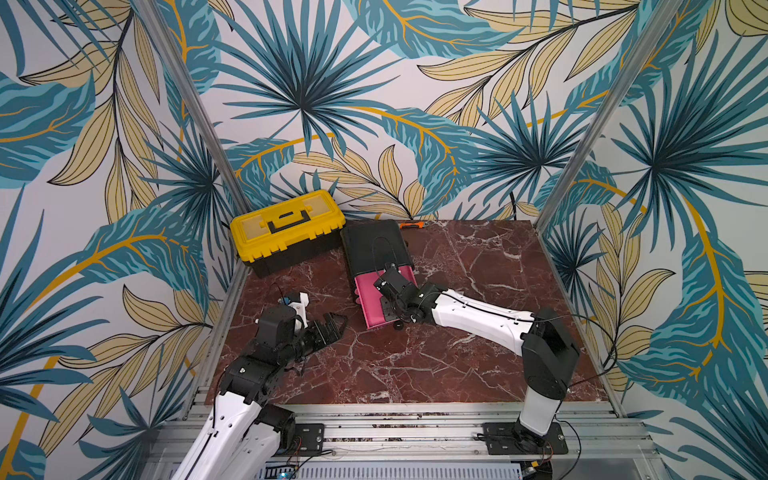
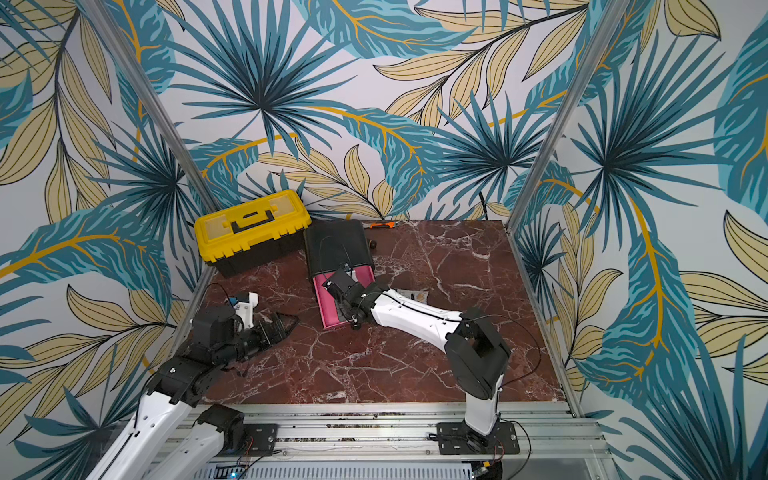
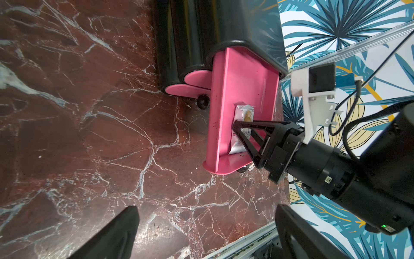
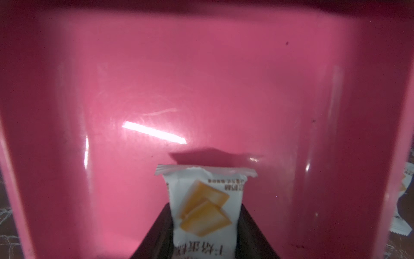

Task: Take the cookies out of the drawer
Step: Pick up the cookie from the drawer.

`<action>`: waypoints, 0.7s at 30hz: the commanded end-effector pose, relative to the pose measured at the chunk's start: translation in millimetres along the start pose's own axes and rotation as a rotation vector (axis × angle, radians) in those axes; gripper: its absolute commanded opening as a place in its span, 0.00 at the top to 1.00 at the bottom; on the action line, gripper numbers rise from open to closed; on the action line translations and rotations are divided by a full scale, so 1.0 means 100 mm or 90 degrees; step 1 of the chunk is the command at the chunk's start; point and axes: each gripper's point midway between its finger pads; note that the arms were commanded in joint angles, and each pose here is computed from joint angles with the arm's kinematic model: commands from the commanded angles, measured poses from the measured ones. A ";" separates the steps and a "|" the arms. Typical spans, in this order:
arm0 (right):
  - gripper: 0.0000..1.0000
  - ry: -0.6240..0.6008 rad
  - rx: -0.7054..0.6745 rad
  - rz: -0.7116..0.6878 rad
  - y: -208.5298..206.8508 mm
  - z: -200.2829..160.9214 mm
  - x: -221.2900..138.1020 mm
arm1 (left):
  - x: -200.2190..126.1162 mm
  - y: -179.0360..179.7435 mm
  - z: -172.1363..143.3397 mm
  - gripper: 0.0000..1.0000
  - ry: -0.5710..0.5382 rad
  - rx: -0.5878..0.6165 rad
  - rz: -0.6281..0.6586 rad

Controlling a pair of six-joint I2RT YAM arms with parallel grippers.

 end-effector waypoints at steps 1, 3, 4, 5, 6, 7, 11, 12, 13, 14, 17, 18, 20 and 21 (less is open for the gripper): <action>0.62 0.002 -0.025 -0.004 -0.01 -0.05 -0.12 | -0.15 -0.20 0.09 0.00 -0.019 0.013 -0.025; 0.63 -0.009 -0.026 0.001 -0.01 -0.02 -0.21 | -0.19 -0.26 0.10 0.00 -0.022 0.016 -0.033; 0.63 -0.014 -0.026 0.006 -0.01 0.00 -0.26 | -0.21 -0.30 0.11 0.00 -0.024 0.017 -0.038; 0.63 -0.019 -0.023 0.009 -0.02 0.01 -0.31 | -0.23 -0.33 0.12 0.00 -0.026 0.019 -0.043; 0.63 -0.024 -0.021 0.015 -0.02 0.03 -0.36 | -0.25 -0.37 0.13 0.00 -0.028 0.021 -0.049; 0.64 -0.030 -0.017 0.021 -0.02 0.04 -0.42 | -0.27 -0.41 0.15 0.00 -0.031 0.024 -0.055; 0.64 -0.054 0.002 0.065 0.01 0.13 -0.66 | -0.36 -0.60 0.20 0.00 -0.046 0.045 -0.085; 0.65 -0.062 0.006 0.074 0.01 0.16 -0.73 | -0.37 -0.64 0.22 0.00 -0.052 0.049 -0.091; 0.65 -0.070 0.010 0.081 0.00 0.19 -0.79 | -0.38 -0.70 0.24 0.00 -0.056 0.053 -0.099; 0.65 -0.078 0.012 0.083 -0.01 0.21 -0.85 | -0.39 -0.75 0.26 0.00 -0.057 0.058 -0.107; 0.65 -0.107 0.026 0.087 -0.12 0.29 -1.06 | -0.37 -0.92 0.29 0.00 -0.062 0.074 -0.131; 0.65 -0.117 0.032 0.089 -0.16 0.32 -1.13 | -0.34 -0.97 0.30 0.00 -0.063 0.078 -0.135; 0.65 -0.134 0.043 0.088 -0.28 0.33 -1.25 | -0.25 -1.06 0.30 0.00 -0.056 0.086 -0.142; 0.65 -0.138 0.050 0.088 -0.36 0.33 -1.30 | -0.19 -1.10 0.30 0.00 -0.050 0.087 -0.146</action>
Point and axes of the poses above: each gripper's point midway between its finger pads, its own x axis out along the fingers, its own y axis along the line the jaws close on, z = x × y, and after that the axes turned 8 degrees about -x, right-handed
